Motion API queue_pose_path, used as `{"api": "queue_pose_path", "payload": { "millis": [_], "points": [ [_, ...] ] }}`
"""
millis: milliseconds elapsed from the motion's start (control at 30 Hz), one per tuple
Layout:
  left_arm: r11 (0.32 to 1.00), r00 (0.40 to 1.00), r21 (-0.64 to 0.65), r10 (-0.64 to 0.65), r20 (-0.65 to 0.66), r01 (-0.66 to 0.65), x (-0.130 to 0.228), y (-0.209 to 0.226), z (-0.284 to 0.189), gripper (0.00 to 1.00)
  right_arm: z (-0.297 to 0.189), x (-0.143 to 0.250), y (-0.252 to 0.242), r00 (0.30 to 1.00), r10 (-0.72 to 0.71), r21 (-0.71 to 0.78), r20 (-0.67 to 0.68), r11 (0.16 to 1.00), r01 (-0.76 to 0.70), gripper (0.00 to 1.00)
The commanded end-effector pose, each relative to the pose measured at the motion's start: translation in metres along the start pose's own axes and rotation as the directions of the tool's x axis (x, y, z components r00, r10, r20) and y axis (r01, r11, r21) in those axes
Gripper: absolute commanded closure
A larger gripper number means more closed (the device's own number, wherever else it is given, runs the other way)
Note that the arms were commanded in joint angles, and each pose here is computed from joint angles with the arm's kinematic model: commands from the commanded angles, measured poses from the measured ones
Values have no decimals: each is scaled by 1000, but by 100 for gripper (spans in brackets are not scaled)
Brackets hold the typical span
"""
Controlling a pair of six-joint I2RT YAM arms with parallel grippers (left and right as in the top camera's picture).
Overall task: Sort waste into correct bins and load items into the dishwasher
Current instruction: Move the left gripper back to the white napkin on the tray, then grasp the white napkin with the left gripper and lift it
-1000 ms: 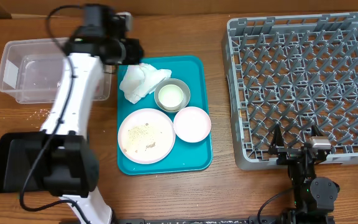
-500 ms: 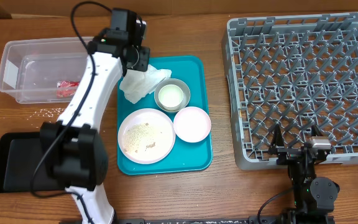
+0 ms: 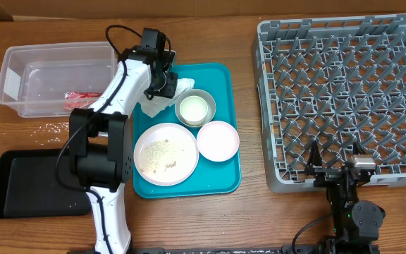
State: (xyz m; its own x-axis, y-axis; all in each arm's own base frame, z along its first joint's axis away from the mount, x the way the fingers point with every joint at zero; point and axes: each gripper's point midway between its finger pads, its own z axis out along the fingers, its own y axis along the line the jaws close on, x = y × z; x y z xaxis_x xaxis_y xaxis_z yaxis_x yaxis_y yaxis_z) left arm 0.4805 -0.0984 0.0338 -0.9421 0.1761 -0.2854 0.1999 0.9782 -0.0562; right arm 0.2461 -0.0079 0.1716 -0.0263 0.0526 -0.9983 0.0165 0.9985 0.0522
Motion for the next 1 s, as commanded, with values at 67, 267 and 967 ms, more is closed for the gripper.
{"api": "queue_pose_path", "payload": {
  "millis": [67,267,967],
  "points": [
    [1000,1000,-13,6,3,-6,-2,4,1,61,0,2,-2,1000,-4,8,5,1000,4,0],
    [1000,1000,-13,6,3,-6,-2,4,1,62,0,2,-2,1000,-4,8,4,1000,4,0],
    [1000,1000,-19,3,-25,-4,8,6,8,68,0,1,-2,1000,-4,8,5,1000,4,0]
  ]
}}
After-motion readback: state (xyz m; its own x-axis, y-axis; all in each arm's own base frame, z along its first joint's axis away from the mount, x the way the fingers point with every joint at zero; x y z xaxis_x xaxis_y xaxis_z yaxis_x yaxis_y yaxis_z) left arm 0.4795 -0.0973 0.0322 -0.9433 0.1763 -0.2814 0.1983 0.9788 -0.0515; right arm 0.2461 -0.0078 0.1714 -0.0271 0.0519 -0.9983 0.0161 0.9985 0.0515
